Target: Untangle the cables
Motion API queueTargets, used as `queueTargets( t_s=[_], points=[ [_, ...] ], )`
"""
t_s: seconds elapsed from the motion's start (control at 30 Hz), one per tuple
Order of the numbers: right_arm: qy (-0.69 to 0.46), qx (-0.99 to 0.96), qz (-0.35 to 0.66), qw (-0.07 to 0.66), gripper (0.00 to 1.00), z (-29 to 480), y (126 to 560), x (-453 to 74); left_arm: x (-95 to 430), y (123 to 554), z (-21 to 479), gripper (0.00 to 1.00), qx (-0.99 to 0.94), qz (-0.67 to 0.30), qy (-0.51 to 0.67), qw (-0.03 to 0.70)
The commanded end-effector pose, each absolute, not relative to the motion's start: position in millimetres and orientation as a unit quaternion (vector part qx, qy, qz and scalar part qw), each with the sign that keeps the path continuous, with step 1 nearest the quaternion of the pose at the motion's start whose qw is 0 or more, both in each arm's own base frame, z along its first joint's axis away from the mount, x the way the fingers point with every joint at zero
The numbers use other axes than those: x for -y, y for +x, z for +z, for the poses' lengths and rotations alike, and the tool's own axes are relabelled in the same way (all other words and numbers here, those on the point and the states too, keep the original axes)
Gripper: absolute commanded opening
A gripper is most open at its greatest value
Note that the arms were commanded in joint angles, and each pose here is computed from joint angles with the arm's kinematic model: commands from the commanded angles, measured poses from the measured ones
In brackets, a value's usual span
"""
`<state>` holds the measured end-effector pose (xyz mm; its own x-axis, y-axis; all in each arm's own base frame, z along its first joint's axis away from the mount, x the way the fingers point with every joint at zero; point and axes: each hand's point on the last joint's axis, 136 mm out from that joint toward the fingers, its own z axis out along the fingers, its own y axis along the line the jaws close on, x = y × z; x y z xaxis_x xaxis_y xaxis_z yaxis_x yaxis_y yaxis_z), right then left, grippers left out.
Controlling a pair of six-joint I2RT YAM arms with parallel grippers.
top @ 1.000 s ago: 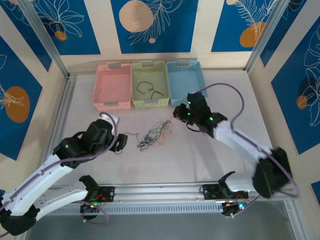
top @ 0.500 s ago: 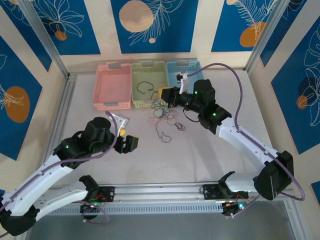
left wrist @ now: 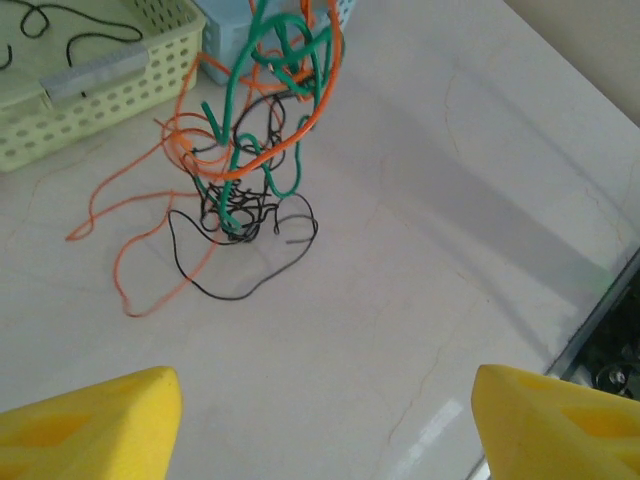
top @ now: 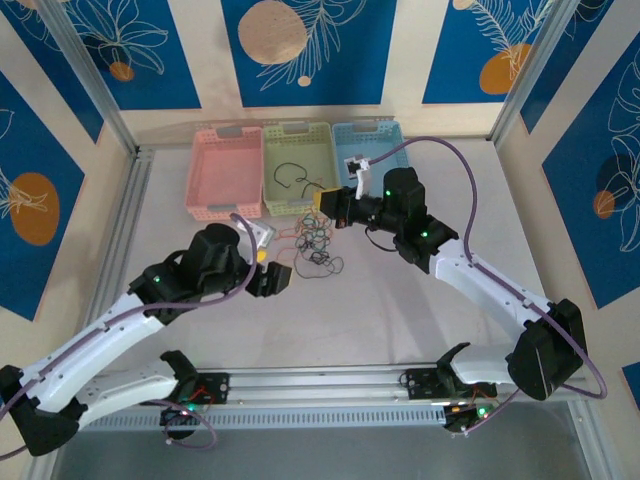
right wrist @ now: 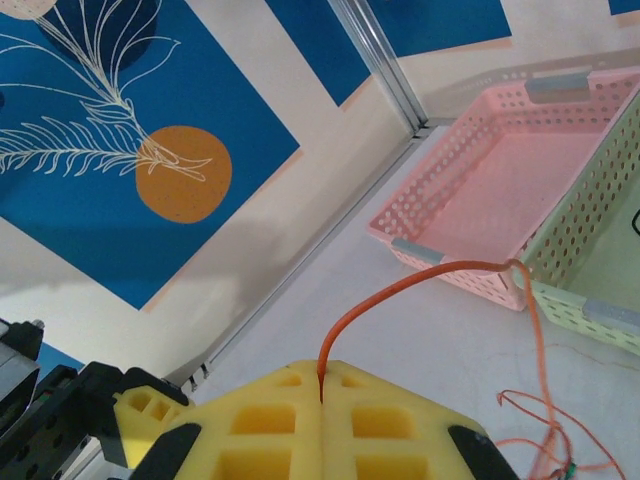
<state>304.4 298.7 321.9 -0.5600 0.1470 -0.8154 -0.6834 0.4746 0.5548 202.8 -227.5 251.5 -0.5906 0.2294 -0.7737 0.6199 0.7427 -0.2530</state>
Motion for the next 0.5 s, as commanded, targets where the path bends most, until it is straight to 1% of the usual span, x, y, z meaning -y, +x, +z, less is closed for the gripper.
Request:
queueTargets(
  t_s=[0.0, 0.13, 0.2, 0.3, 0.4, 0.47],
  points=[
    [-0.189, -0.731, 0.493, 0.432, 0.0, 326, 298, -300, 237, 213, 283, 0.76, -0.827, -0.261, 0.262, 0.423],
    [-0.188, -0.73, 0.494, 0.432, 0.0, 326, 297, -299, 248, 221, 292, 0.76, -0.825, -0.251, 0.284, 0.419],
    [-0.191, -0.729, 0.496, 0.432, 0.0, 327, 296, -299, 249, 230, 294, 0.78, -0.83, -0.229, 0.286, 0.42],
    [-0.191, -0.729, 0.496, 0.432, 0.0, 327, 296, -298, 243, 250, 291, 0.81, -0.84, -0.17, 0.282, 0.431],
    [-0.192, -0.727, 0.497, 0.433, 0.0, 329, 295, -298, 250, 261, 281, 0.81, -0.846, -0.141, 0.3, 0.416],
    [-0.196, -0.726, 0.498, 0.433, 0.0, 329, 294, -299, 257, 267, 275, 0.78, -0.85, -0.136, 0.308, 0.406]
  ],
)
